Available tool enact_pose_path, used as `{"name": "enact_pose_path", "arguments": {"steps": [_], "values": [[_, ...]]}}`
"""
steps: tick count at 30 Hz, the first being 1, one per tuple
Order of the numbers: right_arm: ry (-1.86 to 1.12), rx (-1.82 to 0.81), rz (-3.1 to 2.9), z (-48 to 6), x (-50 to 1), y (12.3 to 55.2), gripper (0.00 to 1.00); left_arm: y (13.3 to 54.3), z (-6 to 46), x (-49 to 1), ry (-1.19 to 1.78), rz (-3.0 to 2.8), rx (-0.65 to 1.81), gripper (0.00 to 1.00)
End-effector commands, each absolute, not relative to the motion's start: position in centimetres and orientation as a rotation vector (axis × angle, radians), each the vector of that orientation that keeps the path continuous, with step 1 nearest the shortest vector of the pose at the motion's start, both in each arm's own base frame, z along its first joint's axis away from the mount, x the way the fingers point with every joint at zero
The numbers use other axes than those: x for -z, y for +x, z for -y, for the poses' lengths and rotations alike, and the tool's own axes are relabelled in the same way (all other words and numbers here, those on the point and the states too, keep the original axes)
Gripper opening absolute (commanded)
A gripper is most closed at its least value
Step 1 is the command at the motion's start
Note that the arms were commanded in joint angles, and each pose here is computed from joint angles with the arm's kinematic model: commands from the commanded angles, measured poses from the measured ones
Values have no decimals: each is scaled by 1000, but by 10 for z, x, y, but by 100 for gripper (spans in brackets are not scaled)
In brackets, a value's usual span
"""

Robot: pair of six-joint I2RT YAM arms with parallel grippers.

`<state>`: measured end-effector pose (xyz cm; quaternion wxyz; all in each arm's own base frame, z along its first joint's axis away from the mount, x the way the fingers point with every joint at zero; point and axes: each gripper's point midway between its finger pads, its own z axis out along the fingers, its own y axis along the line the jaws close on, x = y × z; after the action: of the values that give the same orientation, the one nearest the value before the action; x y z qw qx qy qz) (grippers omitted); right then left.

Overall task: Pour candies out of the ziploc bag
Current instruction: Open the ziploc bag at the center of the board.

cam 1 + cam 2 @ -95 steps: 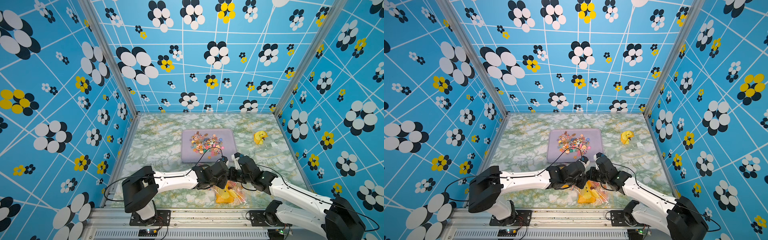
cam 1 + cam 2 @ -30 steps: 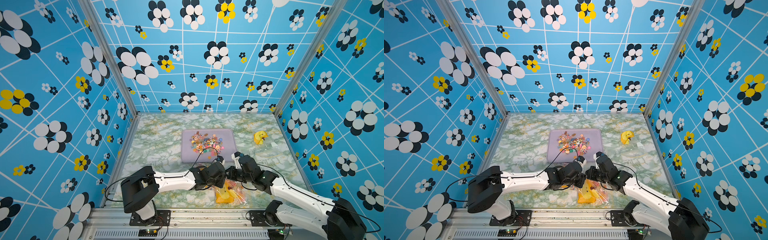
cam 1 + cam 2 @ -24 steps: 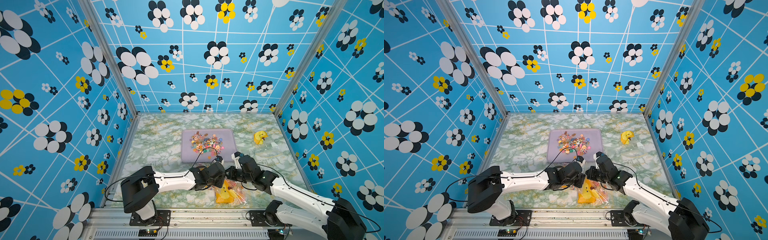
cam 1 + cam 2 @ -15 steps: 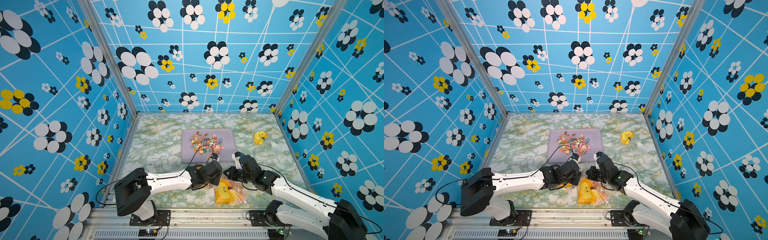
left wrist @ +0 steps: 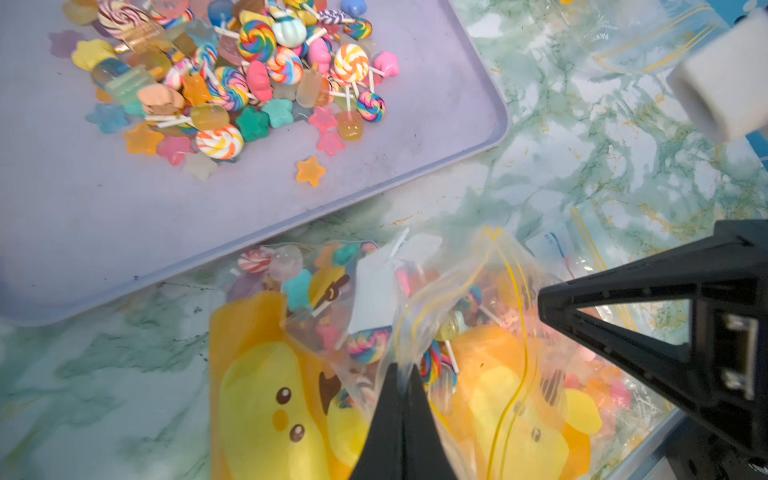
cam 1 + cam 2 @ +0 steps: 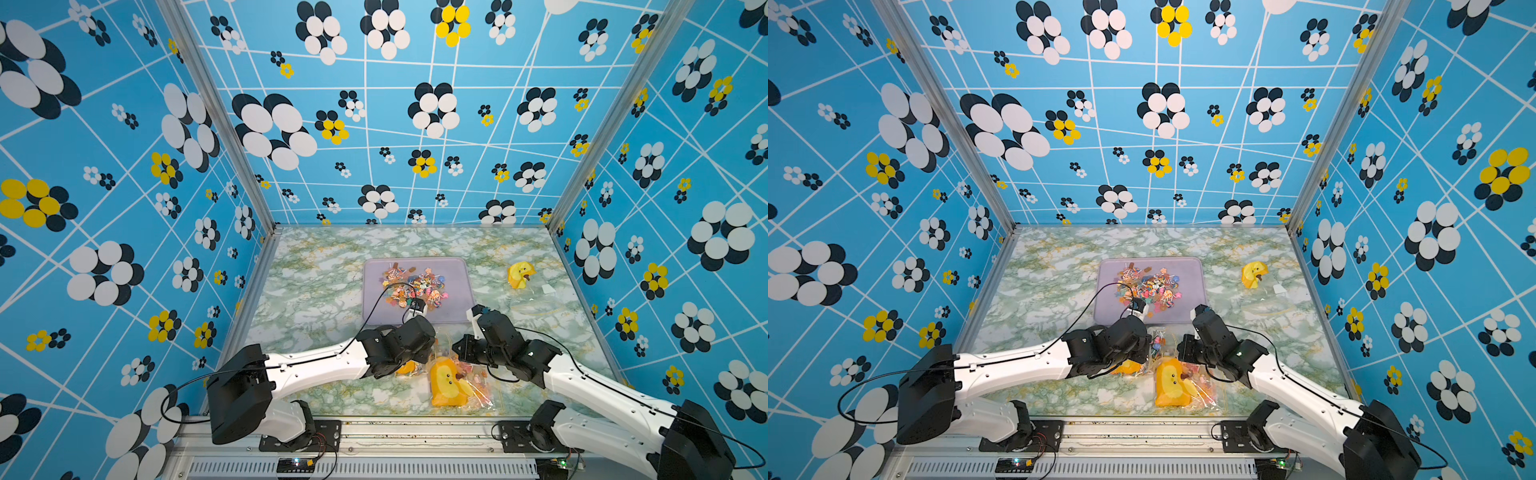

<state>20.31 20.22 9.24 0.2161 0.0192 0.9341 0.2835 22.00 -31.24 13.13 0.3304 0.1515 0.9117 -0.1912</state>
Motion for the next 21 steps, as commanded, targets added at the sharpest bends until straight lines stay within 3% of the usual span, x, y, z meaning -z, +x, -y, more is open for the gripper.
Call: {"name": "enact_pose_path", "arguments": {"steps": [1, 12, 17, 21], "values": [[36, -741, -2567, -199, -103, 207, 0, 231, 289, -144, 374, -2340, 422, 0], [34, -745, -2563, -201, -106, 210, 2, 220, 303, -188, 462, -2231, 605, 0], [32, -742, -2569, -202, -106, 211, 12, 211, 319, -194, 501, -2180, 759, 0], [21, -732, -2567, -201, -111, 211, 20, 208, 322, -205, 508, -2127, 821, 24]]}}
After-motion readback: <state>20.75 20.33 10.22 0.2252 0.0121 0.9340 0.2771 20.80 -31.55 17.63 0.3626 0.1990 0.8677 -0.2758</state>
